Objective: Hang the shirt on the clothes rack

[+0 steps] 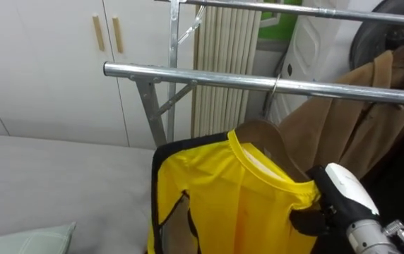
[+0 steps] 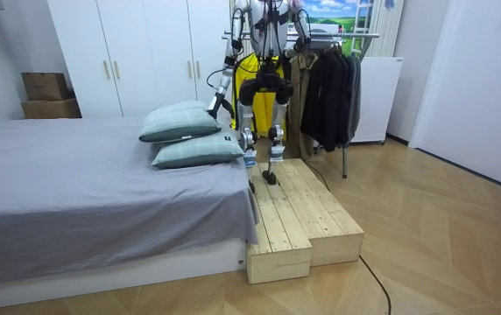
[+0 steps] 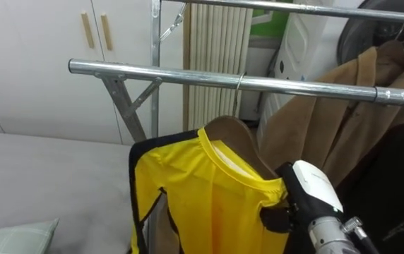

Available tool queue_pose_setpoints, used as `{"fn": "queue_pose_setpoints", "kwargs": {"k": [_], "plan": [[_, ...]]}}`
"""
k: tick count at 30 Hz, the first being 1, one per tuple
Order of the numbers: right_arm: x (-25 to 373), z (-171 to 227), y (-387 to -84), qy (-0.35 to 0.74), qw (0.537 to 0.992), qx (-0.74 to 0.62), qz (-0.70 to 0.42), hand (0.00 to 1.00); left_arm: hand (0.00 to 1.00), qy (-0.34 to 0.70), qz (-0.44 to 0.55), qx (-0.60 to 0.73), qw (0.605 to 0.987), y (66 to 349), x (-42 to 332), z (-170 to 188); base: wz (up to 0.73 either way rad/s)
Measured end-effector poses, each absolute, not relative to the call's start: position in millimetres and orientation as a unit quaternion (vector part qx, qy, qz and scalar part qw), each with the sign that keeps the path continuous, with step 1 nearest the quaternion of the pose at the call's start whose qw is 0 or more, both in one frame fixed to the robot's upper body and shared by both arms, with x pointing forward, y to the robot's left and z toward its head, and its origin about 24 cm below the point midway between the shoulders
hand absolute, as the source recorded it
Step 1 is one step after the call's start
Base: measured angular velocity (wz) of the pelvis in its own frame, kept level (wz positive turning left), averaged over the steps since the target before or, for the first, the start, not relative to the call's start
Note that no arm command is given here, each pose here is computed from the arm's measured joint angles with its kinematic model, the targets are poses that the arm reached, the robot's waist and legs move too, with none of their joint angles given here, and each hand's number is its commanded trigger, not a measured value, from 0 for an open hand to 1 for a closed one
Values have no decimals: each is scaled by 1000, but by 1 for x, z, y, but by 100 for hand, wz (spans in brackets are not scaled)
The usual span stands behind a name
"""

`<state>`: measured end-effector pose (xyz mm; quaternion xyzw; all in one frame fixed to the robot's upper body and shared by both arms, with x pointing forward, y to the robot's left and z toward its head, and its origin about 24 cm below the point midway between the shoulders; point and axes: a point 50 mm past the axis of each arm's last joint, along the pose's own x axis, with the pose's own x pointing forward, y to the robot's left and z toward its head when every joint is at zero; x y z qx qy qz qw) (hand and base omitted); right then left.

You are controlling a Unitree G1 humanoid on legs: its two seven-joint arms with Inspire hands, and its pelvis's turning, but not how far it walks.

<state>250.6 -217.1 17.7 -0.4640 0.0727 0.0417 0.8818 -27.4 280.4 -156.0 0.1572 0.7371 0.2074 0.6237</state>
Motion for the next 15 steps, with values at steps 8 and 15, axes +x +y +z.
{"fn": "queue_pose_setpoints", "kwargs": {"k": [8,15], "plan": [[250,14,-218,82,885,-456,40,100,0,734,208,159,626,281,-27,-156,0],[249,9,-221,91,886,-452,41,100,0,734,204,159,628,278,-26,-157,2]]}}
